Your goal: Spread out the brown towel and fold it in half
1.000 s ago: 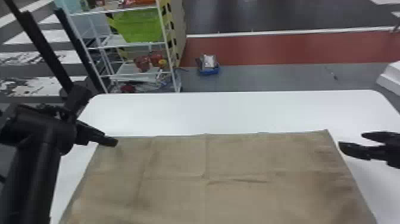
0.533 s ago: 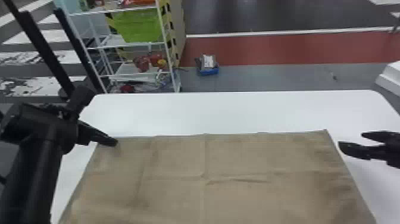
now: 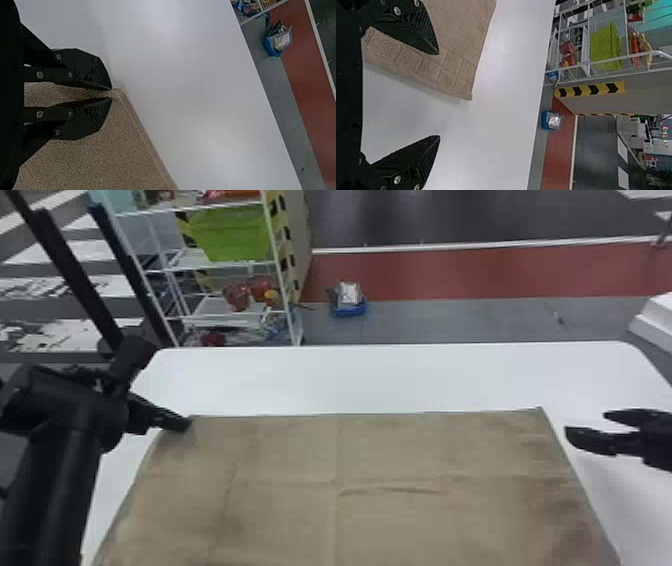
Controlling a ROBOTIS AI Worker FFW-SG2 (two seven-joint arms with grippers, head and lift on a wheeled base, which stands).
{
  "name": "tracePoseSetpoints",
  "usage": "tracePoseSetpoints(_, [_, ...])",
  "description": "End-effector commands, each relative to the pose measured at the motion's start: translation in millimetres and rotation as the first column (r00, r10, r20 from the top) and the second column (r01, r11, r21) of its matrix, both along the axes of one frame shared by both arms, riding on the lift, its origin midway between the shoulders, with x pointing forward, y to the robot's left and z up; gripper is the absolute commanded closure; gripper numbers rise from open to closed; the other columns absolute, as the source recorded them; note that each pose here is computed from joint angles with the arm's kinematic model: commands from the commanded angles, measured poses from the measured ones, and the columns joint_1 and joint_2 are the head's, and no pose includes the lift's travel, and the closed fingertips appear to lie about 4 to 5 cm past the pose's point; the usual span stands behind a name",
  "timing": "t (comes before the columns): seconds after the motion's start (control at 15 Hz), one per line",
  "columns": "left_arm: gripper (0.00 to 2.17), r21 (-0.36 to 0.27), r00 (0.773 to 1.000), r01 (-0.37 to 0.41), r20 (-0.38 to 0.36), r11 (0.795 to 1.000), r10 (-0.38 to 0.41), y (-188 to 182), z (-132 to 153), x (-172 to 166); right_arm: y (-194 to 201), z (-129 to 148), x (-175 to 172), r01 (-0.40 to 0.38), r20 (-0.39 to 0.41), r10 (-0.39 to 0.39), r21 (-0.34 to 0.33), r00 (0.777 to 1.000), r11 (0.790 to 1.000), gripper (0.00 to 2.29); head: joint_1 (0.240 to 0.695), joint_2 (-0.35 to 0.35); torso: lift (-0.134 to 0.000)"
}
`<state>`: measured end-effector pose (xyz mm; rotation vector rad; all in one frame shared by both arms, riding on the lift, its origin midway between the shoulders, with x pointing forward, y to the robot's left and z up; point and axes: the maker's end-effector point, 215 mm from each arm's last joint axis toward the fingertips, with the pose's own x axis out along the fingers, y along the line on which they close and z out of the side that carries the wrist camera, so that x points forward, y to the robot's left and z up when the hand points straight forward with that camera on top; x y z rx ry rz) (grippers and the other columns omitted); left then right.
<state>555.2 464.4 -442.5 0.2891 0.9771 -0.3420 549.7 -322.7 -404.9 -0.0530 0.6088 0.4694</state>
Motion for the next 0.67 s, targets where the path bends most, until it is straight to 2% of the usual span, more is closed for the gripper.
tracePoseSetpoints(0.0, [1.37,-0.002,1.0,-0.003,0.002,1.0,0.003,1,0,-1,3,-5,5,0.002,-0.008,-0.002,-0.01,1.0,1.0,0.14,0.695,0.14,-0.134])
tracePoseSetpoints(0.27, [1.37,-0.006,1.0,-0.01,0.001,1.0,0.01,3,-6,-9,19,-17,27,0.013,-0.028,-0.014,-0.034,1.0,0.999,0.14,0.695,0.145,-0.134])
tracePoseSetpoints(0.47, [1.37,-0.008,1.0,-0.015,0.0,1.0,0.015,6,-9,-14,32,-28,46,0.0,-0.069,-0.005,-0.06,0.998,0.998,0.19,0.695,0.154,-0.134])
tracePoseSetpoints(0.6, [1.37,-0.007,1.0,-0.016,-0.001,1.0,0.016,7,-10,-18,38,-34,56,-0.014,-0.063,0.008,-0.084,0.998,0.996,0.24,0.695,0.166,-0.134])
